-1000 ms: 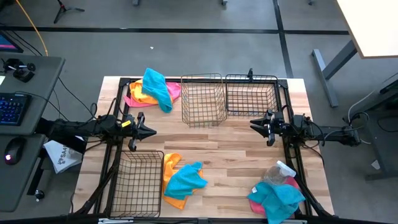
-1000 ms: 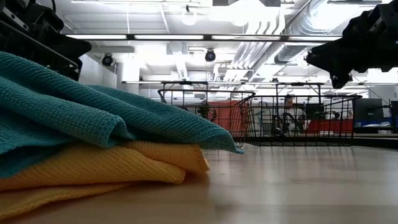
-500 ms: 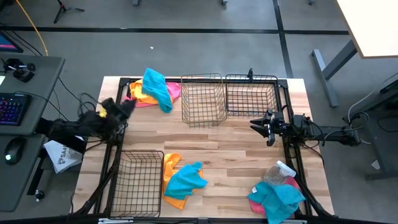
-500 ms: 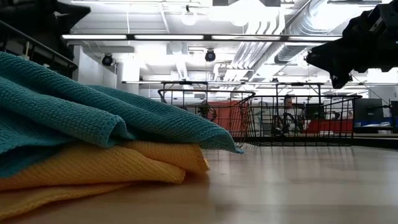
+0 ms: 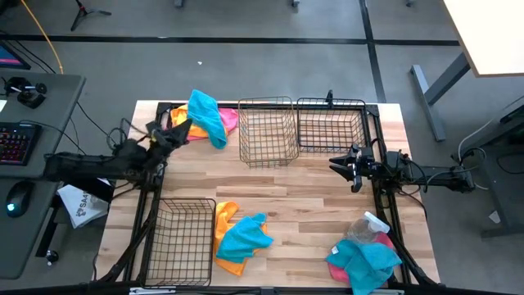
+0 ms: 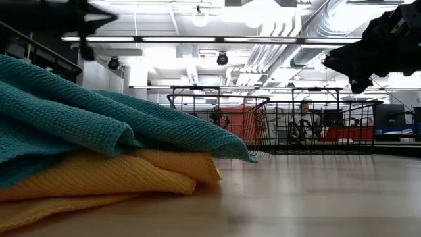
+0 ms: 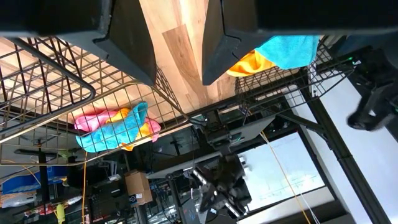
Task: Sort microfiber towel by color & place in baskets
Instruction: Put the top blue towel into the bottom black wire basket
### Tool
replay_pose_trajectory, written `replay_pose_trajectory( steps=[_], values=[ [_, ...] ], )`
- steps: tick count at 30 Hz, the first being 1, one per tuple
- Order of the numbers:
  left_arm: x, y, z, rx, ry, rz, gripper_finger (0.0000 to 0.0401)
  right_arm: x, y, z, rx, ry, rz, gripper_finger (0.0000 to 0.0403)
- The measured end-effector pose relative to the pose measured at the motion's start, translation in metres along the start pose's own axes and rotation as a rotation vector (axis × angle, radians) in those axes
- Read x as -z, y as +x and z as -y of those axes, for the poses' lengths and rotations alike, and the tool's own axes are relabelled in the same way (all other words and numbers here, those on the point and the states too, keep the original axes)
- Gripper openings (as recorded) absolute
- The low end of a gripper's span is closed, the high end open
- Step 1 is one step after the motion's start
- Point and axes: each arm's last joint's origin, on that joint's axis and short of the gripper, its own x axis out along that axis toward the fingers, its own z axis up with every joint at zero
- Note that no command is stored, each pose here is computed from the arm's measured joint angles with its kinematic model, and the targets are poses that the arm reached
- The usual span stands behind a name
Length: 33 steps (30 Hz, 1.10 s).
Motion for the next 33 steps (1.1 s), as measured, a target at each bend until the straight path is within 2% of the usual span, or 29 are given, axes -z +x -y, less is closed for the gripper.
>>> replay_pose_trajectory(
  steps=[3,6,8,12,16,19,21,25,27,30,33],
  values=[
    [0.002,0.036,0.013,0.006,0.152,-0.141,0.0001,0.0,0.0,0.0,0.0,0.0,0.0,0.0124],
    [-0.005,0.074,0.015,-0.096,0.344,-0.376,0.0001,0.0,0.0,0.0,0.0,0.0,0.0,0.0124],
    [-0.019,0.095,0.01,-0.263,0.44,-0.518,0.0001,0.0,0.0,0.0,0.001,0.0,0.0,0.0124],
    [-0.051,0.117,-0.005,-0.627,0.564,-0.689,0.0001,0.0,0.0,0.0,0.0,0.0,0.0,0.0124],
    [-0.075,0.129,-0.021,-0.849,0.677,-0.689,0.0001,0.0,0.0,0.0,0.0,0.0,0.0,0.0124],
    [-0.082,0.132,-0.036,-0.944,0.617,-0.653,0.0001,0.0,0.0,0.0,0.001,0.0,0.0,0.0124],
    [-0.083,0.135,-0.041,-0.958,0.555,-0.648,0.0001,0.0,0.0,0.0,0.0,0.0,0.0,0.0124],
    [-0.079,0.131,-0.05,-0.962,0.456,-0.772,0.0001,0.0,0.0,0.0,0.0,0.0,0.0,0.0124],
    [-0.071,0.127,-0.048,-0.972,0.475,-0.842,0.0001,0.0,0.0,0.0,0.0,0.0,0.0,0.0124],
    [-0.055,0.114,-0.045,-1.056,0.524,-0.985,0.0001,0.0,0.0,0.0,0.001,0.0,0.001,0.0124],
    [-0.036,0.101,-0.042,-1.118,0.65,-1.096,0.0011,0.0,0.0,0.0,0.0,0.0,0.001,0.0124]
  ],
)
